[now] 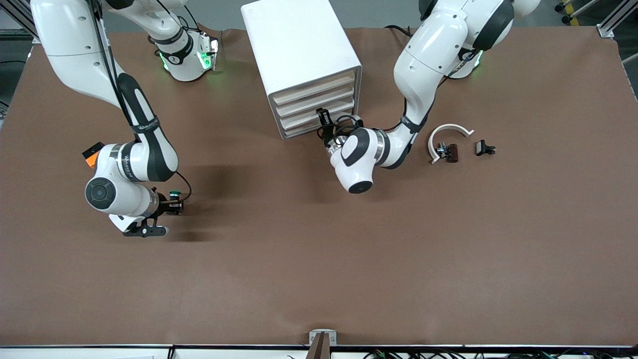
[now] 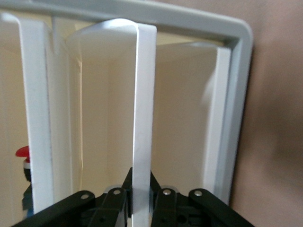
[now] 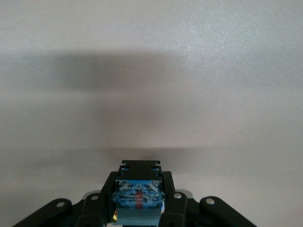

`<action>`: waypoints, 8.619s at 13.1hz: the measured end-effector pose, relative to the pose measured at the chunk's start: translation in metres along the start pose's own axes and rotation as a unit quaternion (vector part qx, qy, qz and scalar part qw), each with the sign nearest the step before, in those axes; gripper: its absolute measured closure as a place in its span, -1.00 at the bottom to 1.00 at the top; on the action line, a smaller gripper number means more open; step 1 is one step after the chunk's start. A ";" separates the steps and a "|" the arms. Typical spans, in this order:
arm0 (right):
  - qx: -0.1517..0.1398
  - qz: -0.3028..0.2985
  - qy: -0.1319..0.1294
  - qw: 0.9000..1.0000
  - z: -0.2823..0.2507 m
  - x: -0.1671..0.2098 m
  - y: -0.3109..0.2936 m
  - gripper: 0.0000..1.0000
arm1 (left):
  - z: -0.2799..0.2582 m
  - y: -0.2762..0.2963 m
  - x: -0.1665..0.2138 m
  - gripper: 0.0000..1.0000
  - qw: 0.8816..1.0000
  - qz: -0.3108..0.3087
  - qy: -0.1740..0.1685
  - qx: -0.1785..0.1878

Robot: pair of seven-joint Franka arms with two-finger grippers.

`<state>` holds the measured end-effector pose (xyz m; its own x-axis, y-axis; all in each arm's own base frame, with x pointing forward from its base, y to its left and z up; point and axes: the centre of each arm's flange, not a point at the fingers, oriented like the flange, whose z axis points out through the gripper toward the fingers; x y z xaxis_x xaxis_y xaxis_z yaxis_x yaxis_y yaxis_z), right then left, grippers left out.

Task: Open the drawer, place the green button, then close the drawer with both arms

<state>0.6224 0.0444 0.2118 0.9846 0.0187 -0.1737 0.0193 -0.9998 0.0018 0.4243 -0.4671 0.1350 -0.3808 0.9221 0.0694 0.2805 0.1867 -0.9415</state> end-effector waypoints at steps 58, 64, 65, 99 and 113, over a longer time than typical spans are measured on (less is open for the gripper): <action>0.000 0.540 -0.047 0.841 -0.027 -0.221 -0.481 0.17 | -0.250 -0.112 0.154 -1.00 0.511 0.649 0.405 -0.391; 0.000 0.539 -0.047 0.841 -0.026 -0.220 -0.482 -0.48 | -0.182 -0.070 0.103 -1.00 0.530 0.656 0.393 -0.365; 0.001 0.539 -0.047 0.841 -0.027 -0.220 -0.483 -0.66 | -0.171 -0.069 0.096 -1.00 0.535 0.660 0.383 -0.362; 0.039 0.042 -0.037 0.998 -0.291 -0.147 0.068 -1.00 | -0.052 -0.079 0.021 -1.00 0.683 0.596 0.233 -0.352; 0.029 0.076 0.075 0.994 -0.409 -0.178 0.085 -1.00 | -0.439 -0.157 0.290 -1.00 0.631 0.449 0.317 -0.547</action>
<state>0.5198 -0.0421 0.6461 0.9903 -0.1367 -0.0265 -0.1377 -0.9896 -0.0407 0.6567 -0.0801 0.4476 0.6973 0.7076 0.1146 0.7044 -0.7060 0.0733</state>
